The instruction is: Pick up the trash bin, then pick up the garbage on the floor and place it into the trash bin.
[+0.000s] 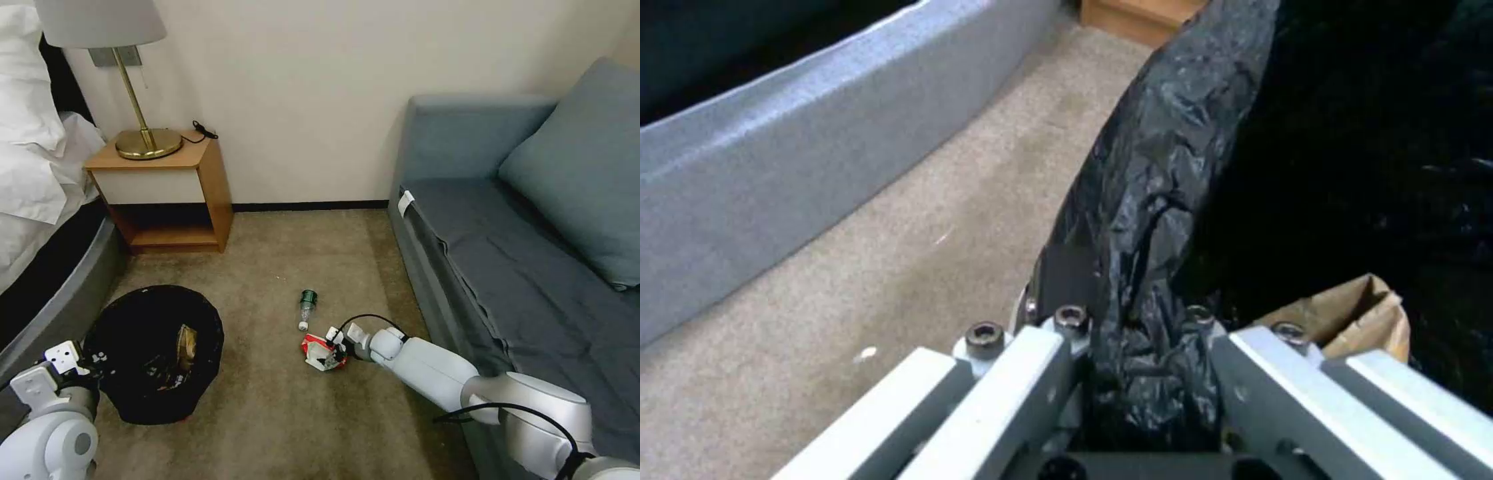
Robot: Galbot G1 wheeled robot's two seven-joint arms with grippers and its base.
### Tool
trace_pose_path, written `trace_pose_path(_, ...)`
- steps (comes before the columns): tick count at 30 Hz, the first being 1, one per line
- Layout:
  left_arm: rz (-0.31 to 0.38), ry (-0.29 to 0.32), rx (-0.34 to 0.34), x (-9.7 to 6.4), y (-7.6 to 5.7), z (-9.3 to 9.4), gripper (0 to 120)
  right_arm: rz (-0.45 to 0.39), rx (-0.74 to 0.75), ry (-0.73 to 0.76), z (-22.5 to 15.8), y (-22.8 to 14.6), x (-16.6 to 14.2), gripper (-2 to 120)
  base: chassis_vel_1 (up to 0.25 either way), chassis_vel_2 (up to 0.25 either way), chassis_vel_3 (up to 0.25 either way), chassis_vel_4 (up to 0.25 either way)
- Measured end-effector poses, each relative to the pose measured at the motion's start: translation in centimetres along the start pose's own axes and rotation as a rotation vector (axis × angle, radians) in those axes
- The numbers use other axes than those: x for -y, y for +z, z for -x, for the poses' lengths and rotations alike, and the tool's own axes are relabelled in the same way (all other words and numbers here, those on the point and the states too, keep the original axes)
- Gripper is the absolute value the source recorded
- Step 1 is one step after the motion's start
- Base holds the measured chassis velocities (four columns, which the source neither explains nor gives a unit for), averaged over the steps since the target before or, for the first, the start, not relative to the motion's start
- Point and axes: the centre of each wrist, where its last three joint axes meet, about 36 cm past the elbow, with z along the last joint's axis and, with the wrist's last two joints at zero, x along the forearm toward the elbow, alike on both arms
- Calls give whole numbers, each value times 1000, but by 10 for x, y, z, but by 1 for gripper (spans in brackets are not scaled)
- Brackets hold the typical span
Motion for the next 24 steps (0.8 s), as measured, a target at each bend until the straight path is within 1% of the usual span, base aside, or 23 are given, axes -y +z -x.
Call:
trace_pose_path(1, 1, 1, 1, 0, -1, 0, 3, 0, 1, -1, 0, 2, -1, 86, 0, 0, 0, 0)
trace_pose_path(2, 1, 1, 1, 0, -1, 0, 3, 0, 1, -1, 0, 2, -1, 86, 0, 0, 0, 0)
trace_pose_path(4, 2, 2, 2, 0, -1, 1, 3, 0, 4, -3, 1, 5, -3, 79, 0, 0, 0, 0)
trace_pose_path(6, 3, 0, -1, 0, 0, 2, 3, -7, 12, 0, 0, 7, -3, 66, 0, 0, 0, 0)
trace_pose_path(8, 3, 0, -2, 0, 0, 3, 3, -8, 13, 1, 0, 7, -3, 65, 0, 0, 0, 0)
trace_pose_path(10, 3, -2, -5, 0, 1, 4, 3, -15, 20, 5, -1, 8, -2, 51, 0, 0, 0, 0)
trace_pose_path(11, 3, -2, -5, 0, 1, 4, 3, -15, 20, 5, -1, 8, -2, 51, 0, 0, 0, 0)
trace_pose_path(12, 3, -2, -6, 0, 1, 4, 3, -16, 21, 5, -1, 8, -2, 48, 0, 0, 0, 0)
trace_pose_path(13, 3, -2, -6, 0, 1, 5, 3, -18, 23, 4, -1, 8, -3, 44, 0, 0, 0, 0)
trace_pose_path(14, 4, -2, -5, 0, 0, 5, 3, -21, 27, 2, -1, 9, -4, 37, 0, 0, 0, 0)
trace_pose_path(16, 4, -2, -5, 0, 0, 5, 3, -22, 30, 1, -1, 10, -4, 35, 0, 0, 0, 0)
trace_pose_path(18, 5, -1, -4, 0, 0, 5, 3, -26, 36, -2, -2, 11, -6, 24, 0, 0, 0, 0)
trace_pose_path(20, 5, -1, -4, 0, 0, 5, 3, -26, 36, -2, -2, 11, -7, 24, 0, 0, 0, 0)
trace_pose_path(21, 6, -2, -4, 0, 0, 5, 3, -28, 39, -4, -3, 12, -7, 17, 0, 0, 0, 0)
trace_pose_path(22, 6, -2, -4, 0, 0, 5, 3, -29, 40, -4, -3, 12, -7, 14, 0, 0, 0, 0)
trace_pose_path(23, 6, -1, -4, 0, 0, 5, 3, -31, 44, -5, -5, 12, -6, 8, 0, 0, 0, 0)
trace_pose_path(24, 6, -1, -4, 0, 0, 5, 3, -31, 44, -5, -5, 12, -6, 8, 0, 0, 0, 0)
